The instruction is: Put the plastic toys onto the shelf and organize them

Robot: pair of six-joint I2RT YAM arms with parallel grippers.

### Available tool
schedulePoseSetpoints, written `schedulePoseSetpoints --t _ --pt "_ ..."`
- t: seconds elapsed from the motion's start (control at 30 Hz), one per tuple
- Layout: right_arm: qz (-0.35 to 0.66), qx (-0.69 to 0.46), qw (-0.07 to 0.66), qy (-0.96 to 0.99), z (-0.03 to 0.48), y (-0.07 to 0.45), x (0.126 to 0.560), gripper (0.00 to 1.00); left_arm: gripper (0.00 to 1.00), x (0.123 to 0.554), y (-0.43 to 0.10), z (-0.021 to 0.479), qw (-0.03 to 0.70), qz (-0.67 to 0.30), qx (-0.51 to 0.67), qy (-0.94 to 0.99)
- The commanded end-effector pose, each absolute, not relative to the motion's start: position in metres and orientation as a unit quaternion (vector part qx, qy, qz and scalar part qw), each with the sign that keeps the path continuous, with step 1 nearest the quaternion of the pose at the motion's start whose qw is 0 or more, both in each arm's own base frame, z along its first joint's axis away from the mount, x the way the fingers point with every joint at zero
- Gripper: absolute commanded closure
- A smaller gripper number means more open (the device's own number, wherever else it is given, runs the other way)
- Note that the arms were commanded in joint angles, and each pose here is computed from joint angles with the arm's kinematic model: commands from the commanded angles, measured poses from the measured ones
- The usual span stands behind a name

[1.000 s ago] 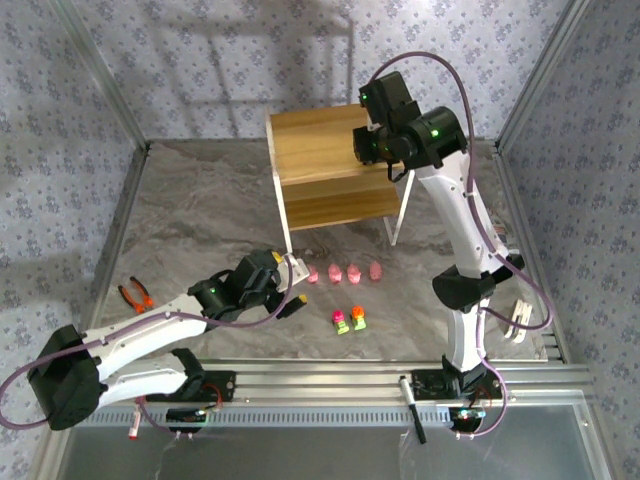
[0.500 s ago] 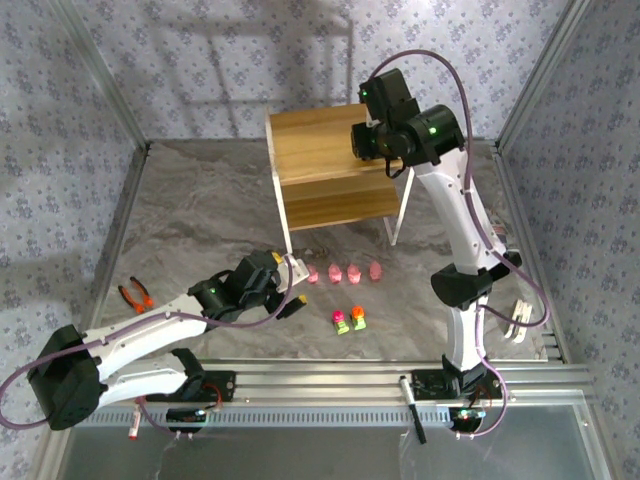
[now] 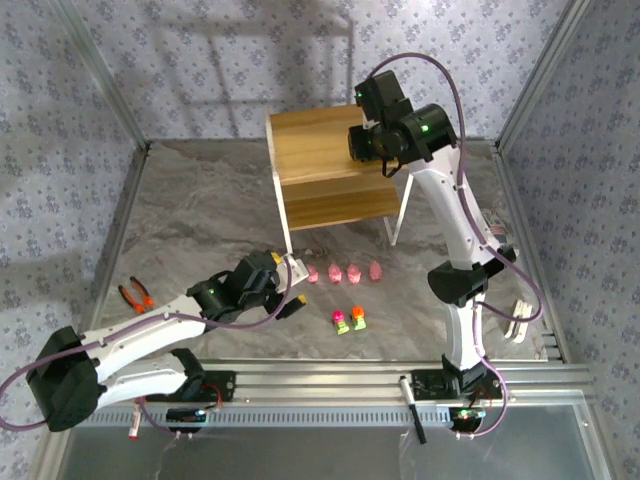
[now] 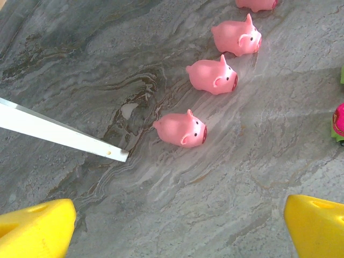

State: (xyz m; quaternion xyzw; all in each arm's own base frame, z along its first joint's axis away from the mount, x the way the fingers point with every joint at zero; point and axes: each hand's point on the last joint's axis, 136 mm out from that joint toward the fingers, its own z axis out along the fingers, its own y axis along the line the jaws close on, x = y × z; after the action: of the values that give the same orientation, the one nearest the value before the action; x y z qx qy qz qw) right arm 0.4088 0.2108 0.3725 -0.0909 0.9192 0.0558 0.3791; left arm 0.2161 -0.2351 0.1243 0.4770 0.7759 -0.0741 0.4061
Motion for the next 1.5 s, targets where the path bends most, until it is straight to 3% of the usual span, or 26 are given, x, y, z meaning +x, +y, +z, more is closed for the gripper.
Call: schedulePoseSetpoints --t 0.0,0.43,1.1,1.47 --pt "0.055 -0.088 0.373 0.922 0.372 0.207 0.406 0.62 0.0 0.215 -0.236 0.128 0.415 -0.083 0.475 0.772" --pt "0.064 -0.085 0.401 0.91 0.395 0.203 0.399 0.46 0.0 0.214 -0.238 0.128 0.412 -0.086 0.477 0.772" --pt "0.054 -0.076 0.452 0.887 0.435 0.192 0.376 0.44 0.0 0.214 -0.239 0.127 0.409 -0.086 0.478 0.773" --pt "0.032 -0.083 0.481 0.872 0.45 0.184 0.327 0.41 0.0 0.205 -0.25 0.118 0.381 -0.1 0.497 0.773"
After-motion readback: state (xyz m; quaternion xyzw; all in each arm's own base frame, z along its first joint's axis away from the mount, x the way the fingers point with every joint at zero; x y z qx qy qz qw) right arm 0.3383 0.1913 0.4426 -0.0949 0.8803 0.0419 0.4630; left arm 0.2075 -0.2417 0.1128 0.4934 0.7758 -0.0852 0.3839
